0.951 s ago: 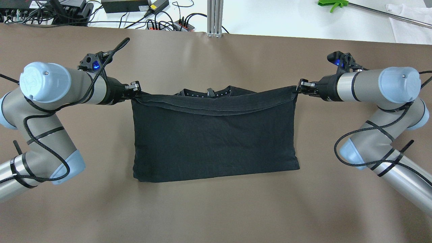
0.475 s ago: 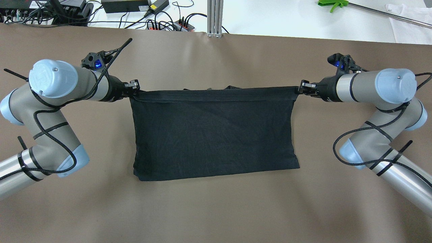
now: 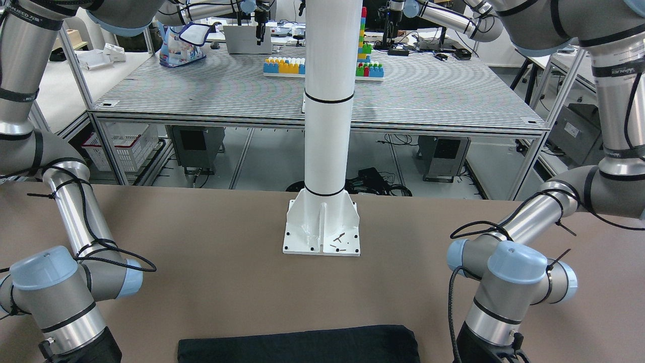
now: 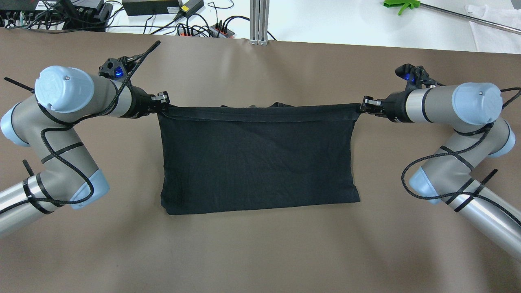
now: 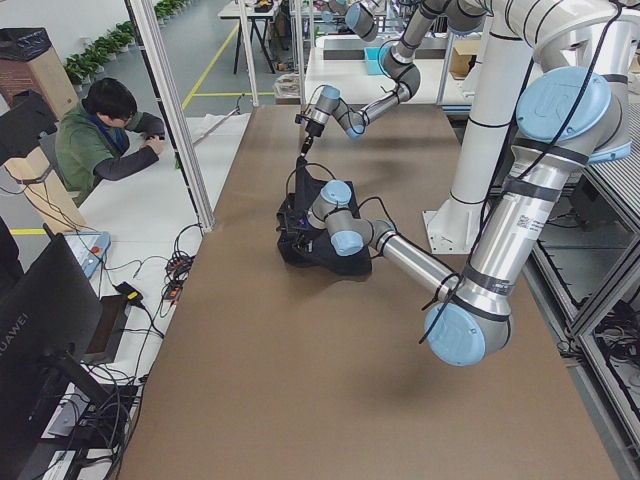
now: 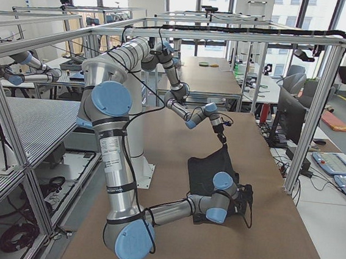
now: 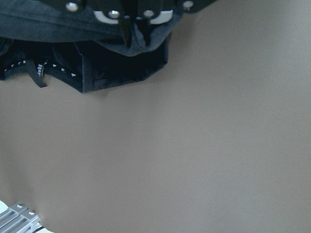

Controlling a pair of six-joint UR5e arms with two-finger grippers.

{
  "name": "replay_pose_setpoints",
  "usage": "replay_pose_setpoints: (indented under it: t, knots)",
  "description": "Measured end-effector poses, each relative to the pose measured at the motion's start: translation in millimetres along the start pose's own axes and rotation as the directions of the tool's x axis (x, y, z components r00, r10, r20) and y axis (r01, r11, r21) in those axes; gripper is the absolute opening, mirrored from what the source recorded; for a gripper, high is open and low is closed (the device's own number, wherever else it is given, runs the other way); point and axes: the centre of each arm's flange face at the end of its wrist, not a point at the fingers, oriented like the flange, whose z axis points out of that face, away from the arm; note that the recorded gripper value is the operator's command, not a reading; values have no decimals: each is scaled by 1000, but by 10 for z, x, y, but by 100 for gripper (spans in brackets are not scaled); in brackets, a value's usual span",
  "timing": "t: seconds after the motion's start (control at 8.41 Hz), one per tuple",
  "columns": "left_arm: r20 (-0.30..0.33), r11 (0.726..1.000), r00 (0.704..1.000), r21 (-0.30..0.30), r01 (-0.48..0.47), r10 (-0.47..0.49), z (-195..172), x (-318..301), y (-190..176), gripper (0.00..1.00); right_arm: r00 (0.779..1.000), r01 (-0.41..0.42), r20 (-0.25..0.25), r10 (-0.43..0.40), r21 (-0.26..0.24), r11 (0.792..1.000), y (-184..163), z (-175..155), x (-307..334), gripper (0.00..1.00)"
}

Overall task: Fold clothes
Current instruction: 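Hold the folded hem with both grippers near the collar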

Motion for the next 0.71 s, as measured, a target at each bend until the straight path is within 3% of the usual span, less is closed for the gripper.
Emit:
replay_pose_setpoints:
  t: [0.48, 0.59, 0.71]
  knots:
    - [-68, 1000, 998, -3, -10, 10, -243, 280, 67, 0, 999, -6, 49, 6, 2, 1000, 36, -110, -274, 0]
    - [-76, 1000, 997, -5, -13, 13, -255, 326, 79, 0, 998, -3, 56, 3, -2, 1000, 62, -118, -313, 11]
    - [-78, 1000, 997, -6, -14, 14, -255, 348, 87, 7, 998, -1, 59, 1, -4, 1000, 81, -118, -330, 64]
